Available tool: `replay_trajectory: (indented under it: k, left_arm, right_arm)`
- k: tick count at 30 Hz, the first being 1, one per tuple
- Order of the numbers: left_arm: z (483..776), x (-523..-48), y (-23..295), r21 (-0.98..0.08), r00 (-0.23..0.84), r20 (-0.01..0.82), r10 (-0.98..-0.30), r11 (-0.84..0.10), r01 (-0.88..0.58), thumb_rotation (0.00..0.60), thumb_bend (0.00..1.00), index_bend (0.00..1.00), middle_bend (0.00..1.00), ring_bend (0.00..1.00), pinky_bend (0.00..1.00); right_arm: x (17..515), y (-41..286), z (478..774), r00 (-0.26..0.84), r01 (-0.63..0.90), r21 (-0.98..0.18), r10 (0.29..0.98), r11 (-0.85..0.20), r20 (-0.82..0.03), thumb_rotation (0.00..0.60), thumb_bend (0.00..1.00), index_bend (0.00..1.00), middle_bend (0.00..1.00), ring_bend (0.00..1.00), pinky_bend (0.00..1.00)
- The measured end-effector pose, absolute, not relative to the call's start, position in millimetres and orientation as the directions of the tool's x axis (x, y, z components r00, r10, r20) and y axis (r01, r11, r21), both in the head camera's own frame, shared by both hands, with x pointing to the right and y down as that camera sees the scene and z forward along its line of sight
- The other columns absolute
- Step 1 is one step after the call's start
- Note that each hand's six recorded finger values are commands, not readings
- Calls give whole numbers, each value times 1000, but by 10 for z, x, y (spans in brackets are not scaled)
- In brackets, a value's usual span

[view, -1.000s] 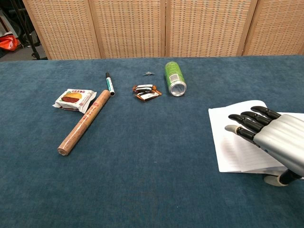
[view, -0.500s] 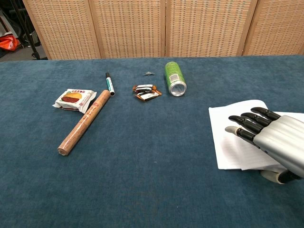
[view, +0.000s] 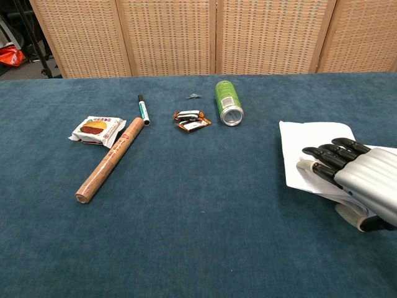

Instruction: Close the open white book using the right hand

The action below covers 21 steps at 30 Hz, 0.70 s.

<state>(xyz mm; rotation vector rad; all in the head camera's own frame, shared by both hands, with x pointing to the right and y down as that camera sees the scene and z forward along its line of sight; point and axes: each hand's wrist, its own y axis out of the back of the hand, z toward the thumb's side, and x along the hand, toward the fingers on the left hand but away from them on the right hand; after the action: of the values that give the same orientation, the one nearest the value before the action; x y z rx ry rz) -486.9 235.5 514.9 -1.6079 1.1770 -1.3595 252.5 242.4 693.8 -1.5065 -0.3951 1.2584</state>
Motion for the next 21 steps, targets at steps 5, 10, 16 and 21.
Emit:
replay_trajectory:
  k: [5, 10, 16, 21]
  left_arm:
    - [5146, -4868, 2357, -924, 32, 330, -943, -330, -194, 600, 0, 0, 0, 0, 0]
    - [5141, -4863, 2363, -924, 35, 329, -944, -329, -195, 600, 0, 0, 0, 0, 0]
    - [5130, -4869, 2366, -924, 35, 325, -945, -326, -200, 600, 0, 0, 0, 0, 0]
    - [5136, -4855, 2372, -923, 40, 328, -944, -329, -198, 600, 0, 0, 0, 0, 0]
  right_arm:
    - [2551, 2396, 6918, 363, -289, -869, 795, -401, -487, 600, 553, 40, 0, 0, 0]
    - [2605, 2343, 6845, 332, -168, -876, 810, -453, -483, 600, 557, 40, 0, 0, 0]
    - [2743, 2249, 6741, 279, 2, -862, 829, -506, -486, 600, 592, 40, 0, 0, 0]
    - [2880, 2181, 6674, 225, 181, -820, 834, -544, -504, 600, 620, 40, 0, 0, 0]
